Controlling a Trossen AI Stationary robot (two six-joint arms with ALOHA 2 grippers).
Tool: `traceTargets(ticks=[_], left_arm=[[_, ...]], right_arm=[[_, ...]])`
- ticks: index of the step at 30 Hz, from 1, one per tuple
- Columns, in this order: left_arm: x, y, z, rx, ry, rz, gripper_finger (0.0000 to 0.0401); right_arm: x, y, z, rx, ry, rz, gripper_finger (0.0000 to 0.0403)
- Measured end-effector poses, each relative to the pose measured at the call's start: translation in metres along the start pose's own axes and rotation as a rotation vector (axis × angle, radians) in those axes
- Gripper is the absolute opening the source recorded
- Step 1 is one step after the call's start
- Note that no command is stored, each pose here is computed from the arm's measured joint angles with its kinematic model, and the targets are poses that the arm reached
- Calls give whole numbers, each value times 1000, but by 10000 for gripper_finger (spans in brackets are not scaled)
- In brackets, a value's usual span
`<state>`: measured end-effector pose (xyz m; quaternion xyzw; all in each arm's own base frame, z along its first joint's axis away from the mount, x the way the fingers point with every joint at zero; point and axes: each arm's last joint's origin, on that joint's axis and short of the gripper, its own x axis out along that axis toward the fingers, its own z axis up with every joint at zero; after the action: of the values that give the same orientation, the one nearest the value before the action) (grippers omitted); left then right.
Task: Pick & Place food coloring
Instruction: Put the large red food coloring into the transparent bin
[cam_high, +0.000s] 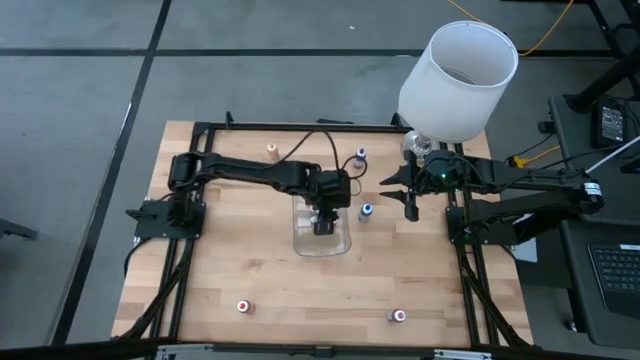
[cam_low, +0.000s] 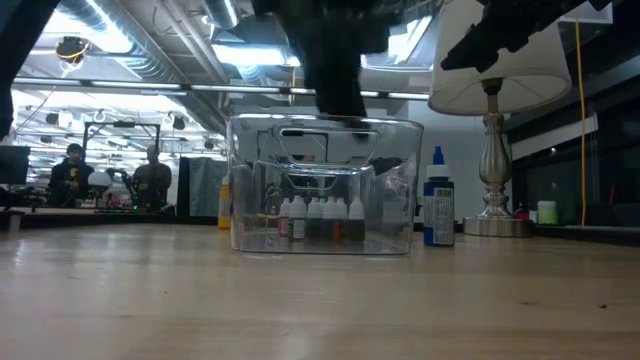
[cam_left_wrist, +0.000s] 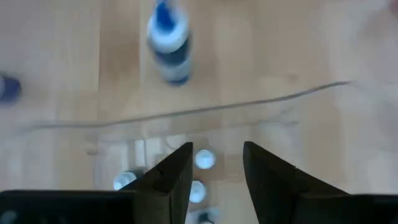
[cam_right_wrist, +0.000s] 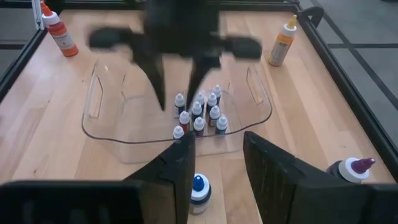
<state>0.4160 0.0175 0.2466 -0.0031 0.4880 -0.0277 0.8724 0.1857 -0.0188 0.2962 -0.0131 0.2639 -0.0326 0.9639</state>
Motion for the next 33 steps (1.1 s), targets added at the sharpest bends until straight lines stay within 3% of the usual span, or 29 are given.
traceTargets(ticks=[5,8,16,22,33], left_arm=[[-63,-45,16,220,-74,31,128],[-99,-74,9,243,-81,70,123],[-169,-150,-50,-21,53,122,122],[-201,-187,-93,-281,172,136,122],[-218,-235,-127,-431,18,159,125]], right_arm=[[0,0,0,0,0,0,138],[0,0,0,0,0,0,138],[0,0,0,0,0,0,138],[0,0,0,0,-1,0,138],[0,0,0,0,-1,0,138]])
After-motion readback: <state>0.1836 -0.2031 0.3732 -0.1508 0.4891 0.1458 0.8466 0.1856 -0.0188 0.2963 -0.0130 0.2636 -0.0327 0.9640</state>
